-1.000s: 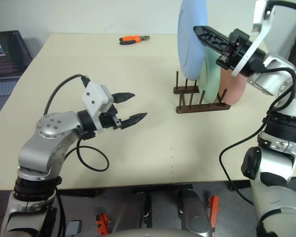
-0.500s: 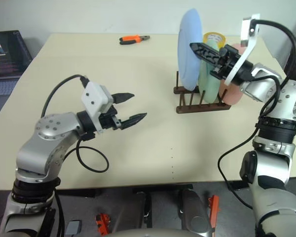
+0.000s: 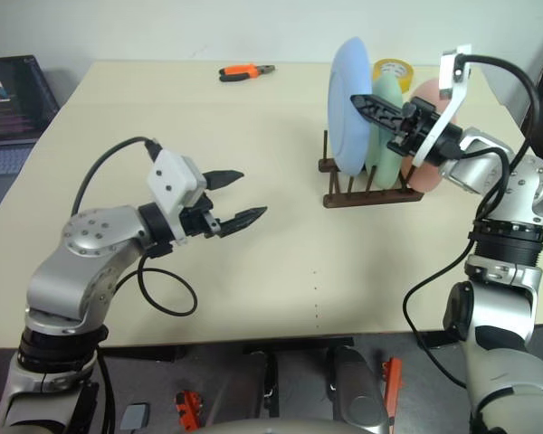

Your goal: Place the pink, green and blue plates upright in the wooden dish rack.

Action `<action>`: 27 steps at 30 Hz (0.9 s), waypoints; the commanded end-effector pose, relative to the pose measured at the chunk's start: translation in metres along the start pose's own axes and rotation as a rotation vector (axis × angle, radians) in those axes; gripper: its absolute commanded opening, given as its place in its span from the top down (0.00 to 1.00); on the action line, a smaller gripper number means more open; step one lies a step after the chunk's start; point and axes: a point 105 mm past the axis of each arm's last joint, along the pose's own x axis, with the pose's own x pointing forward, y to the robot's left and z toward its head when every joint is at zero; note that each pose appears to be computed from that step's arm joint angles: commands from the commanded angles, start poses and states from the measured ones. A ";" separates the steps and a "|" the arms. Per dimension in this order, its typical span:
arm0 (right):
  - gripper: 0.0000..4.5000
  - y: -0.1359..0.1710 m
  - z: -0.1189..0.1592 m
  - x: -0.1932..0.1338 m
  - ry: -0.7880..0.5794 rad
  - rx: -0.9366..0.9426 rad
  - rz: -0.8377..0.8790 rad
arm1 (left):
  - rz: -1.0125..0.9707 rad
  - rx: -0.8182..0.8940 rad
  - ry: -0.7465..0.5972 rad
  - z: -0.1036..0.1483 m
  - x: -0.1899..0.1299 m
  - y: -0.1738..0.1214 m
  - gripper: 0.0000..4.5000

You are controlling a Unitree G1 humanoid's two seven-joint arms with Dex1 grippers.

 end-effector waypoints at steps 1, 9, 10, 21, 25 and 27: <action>0.94 0.005 0.011 0.000 -0.027 -0.046 0.016 | 0.010 0.041 -0.041 0.014 -0.005 0.001 0.17; 0.37 0.004 0.008 0.001 -0.013 -0.064 0.007 | 0.011 0.040 -0.038 0.013 -0.005 0.000 0.17; 0.30 0.004 0.010 0.000 -0.018 -0.078 0.003 | 0.011 0.040 -0.038 0.013 -0.005 0.000 0.17; 0.30 0.009 0.040 0.007 -0.057 -0.330 -0.087 | 0.009 0.045 -0.035 0.013 -0.004 0.001 0.17; 0.30 0.016 0.043 0.006 -0.029 -0.404 -0.069 | 0.004 0.047 -0.034 0.013 -0.004 0.000 0.17; 0.30 0.024 0.043 0.000 0.008 -0.449 -0.035 | 0.002 0.049 -0.035 0.014 -0.005 0.000 0.17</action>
